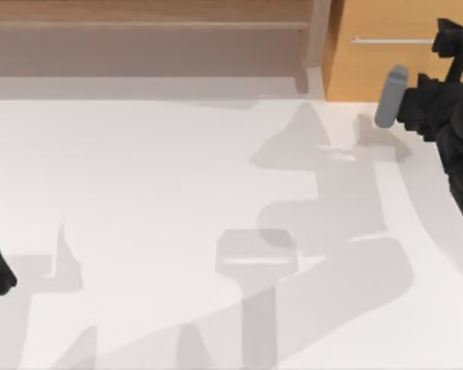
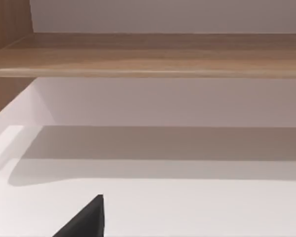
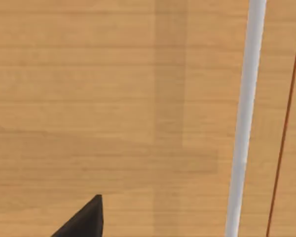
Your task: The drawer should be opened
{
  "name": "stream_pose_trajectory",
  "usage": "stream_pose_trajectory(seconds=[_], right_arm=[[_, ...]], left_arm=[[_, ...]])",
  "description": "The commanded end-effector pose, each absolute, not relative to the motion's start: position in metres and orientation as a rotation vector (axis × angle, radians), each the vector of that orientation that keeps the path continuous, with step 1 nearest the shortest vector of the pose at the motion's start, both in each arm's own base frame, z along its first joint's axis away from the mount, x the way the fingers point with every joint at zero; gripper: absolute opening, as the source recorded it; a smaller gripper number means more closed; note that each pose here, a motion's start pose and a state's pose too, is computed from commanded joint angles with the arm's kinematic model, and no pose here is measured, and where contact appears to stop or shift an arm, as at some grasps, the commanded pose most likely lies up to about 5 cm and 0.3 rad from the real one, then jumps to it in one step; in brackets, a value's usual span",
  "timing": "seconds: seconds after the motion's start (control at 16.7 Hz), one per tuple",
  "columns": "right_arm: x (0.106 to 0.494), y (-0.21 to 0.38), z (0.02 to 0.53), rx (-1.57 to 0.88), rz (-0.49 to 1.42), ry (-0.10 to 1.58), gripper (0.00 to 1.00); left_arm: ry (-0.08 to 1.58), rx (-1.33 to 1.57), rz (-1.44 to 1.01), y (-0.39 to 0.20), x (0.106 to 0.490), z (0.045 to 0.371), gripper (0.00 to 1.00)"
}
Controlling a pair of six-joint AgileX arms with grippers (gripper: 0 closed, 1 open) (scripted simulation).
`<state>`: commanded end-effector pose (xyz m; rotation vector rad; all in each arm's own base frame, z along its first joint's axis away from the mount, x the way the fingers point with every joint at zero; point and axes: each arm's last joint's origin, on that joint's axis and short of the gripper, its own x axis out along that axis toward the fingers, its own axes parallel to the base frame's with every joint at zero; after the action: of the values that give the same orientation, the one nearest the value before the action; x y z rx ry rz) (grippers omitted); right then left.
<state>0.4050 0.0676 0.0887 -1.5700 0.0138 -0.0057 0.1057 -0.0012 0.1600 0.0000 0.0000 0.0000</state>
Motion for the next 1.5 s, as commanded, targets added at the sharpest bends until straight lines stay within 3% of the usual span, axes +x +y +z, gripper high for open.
stream_pose_trajectory(seconds=[0.66, 1.44, 1.5], right_arm=[[0.431, 0.069, 0.089, -1.571, -0.008, 0.008, 1.00], [0.431, 0.069, 0.089, -1.571, -0.008, 0.008, 0.02], [0.431, 0.069, 0.089, -1.571, -0.008, 0.008, 0.00]], left_arm=[[0.000, 0.000, 0.000, -0.001, 0.106, 0.160, 1.00], [0.000, 0.000, 0.000, -0.001, 0.106, 0.160, 1.00], [0.000, 0.000, 0.000, -0.001, 0.106, 0.160, 1.00]])
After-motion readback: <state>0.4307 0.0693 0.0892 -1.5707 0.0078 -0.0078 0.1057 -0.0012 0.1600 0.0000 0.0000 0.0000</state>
